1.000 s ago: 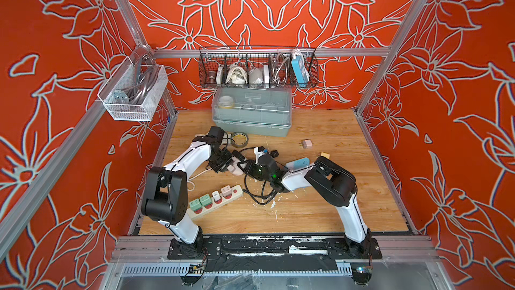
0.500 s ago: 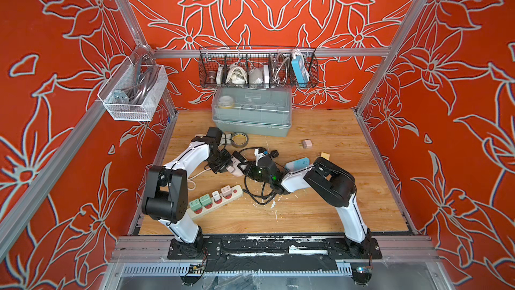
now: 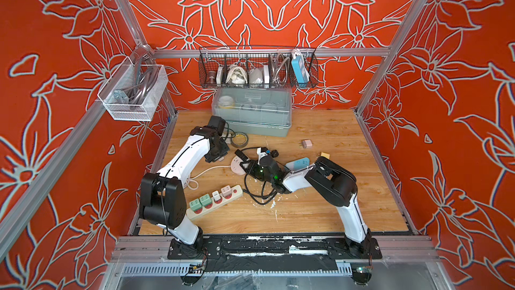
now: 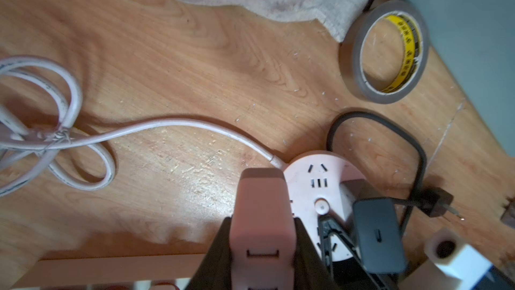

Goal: Pull the plug off the socket
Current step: Place the plug at the center of the board.

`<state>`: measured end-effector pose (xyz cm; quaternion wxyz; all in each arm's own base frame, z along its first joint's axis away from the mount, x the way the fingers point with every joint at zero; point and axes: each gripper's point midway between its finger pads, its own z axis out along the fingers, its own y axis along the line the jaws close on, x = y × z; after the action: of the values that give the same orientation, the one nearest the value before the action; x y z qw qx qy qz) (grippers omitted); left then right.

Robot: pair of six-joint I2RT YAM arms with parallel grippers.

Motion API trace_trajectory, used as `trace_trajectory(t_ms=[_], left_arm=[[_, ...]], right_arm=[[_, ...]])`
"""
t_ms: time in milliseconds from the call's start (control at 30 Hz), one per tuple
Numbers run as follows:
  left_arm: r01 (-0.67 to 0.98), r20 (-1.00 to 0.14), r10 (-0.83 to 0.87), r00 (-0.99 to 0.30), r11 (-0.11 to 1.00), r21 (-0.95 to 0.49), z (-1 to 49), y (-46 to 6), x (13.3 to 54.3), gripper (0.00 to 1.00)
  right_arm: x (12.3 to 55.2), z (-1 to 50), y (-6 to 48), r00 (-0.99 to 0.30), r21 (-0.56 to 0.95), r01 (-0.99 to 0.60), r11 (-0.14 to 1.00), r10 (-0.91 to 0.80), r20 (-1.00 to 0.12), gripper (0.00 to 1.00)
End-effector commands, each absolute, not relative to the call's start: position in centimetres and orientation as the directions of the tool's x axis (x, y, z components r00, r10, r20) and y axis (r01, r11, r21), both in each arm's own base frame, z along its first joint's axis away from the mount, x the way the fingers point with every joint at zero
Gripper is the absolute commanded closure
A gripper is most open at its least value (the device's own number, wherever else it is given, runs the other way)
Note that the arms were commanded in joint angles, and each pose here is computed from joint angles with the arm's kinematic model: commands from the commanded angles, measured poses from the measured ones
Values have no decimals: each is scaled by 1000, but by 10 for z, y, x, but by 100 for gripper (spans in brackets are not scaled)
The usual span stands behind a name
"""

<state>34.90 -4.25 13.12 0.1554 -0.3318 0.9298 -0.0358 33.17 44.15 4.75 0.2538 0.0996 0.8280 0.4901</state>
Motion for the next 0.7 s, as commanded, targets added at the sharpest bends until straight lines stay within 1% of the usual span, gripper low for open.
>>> trace_trajectory(t_ms=[0,67,133,200,233,333,400,467,500,567,667], left_arm=[[-607,-261,-643,-720,766,-214,134,-37,344,100],[-574,-250,-662,-707,743,-344,140,-42,352,100],[-520,-232,-687,-689,691,-503,149,-48,363,100],[-478,-229,-714,-662,637,-606,155,-48,371,100],[-474,-224,-733,-642,609,-635,156,-44,374,100],[-437,-242,-758,-606,571,-695,160,-36,385,100],[-425,-269,-771,-576,565,-707,159,-29,391,100],[-399,-281,-781,-557,549,-734,158,-26,398,100],[-394,-274,-789,-550,534,-748,156,-25,402,100],[-394,-255,-799,-544,512,-763,148,-22,409,96],[-414,-196,-797,-572,487,-769,128,-26,418,95]], right_arm=[[300,-73,369,-900,585,95,805,321,-296,100],[301,-70,371,-900,595,84,799,317,-300,100],[301,-68,375,-902,606,75,792,313,-298,100],[300,-66,378,-904,617,71,784,312,-293,100],[301,-63,381,-904,625,65,778,311,-293,100],[300,-58,387,-908,640,48,767,300,-291,100],[300,-55,388,-909,645,41,763,296,-292,96],[300,-50,390,-910,652,31,757,292,-295,94],[300,-47,391,-910,657,24,754,289,-298,93],[300,-40,392,-908,665,13,747,287,-305,89],[300,-31,396,-908,675,-4,737,280,-311,84]])
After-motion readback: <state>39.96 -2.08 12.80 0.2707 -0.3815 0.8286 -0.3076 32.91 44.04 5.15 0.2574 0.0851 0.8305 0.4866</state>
